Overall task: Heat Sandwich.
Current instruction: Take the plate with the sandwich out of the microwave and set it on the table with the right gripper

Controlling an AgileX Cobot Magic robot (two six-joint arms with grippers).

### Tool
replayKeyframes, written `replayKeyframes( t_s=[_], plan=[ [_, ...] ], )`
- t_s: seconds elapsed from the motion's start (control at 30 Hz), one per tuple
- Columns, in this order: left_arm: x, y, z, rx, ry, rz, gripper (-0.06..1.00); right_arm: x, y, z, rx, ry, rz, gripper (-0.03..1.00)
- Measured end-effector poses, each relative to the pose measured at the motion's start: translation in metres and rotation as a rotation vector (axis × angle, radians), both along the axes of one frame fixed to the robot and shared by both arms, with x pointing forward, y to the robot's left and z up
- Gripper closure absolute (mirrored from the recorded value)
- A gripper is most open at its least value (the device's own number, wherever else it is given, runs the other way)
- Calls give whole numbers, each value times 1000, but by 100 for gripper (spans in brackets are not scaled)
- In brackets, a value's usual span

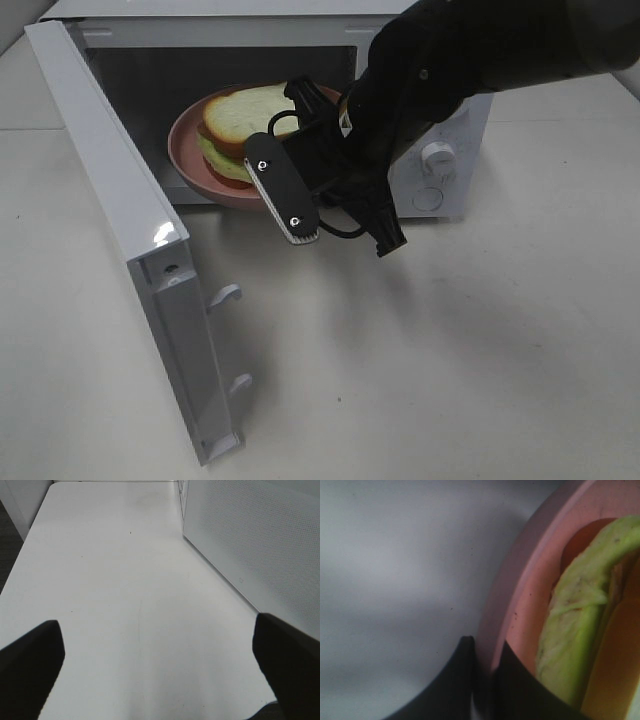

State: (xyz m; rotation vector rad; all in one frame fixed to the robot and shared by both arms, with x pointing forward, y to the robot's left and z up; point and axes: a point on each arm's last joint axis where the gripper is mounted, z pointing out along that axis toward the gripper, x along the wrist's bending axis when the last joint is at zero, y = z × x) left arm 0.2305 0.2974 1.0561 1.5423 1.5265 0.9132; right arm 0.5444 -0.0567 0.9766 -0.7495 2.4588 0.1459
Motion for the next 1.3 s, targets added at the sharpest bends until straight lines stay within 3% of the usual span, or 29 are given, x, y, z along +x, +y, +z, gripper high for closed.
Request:
replayKeyframes(
  t_s=[1.3],
  plan=[
    [0,0,0,0,0,0,-2,-106,-90,29,19,-16,-19,89]
  ],
)
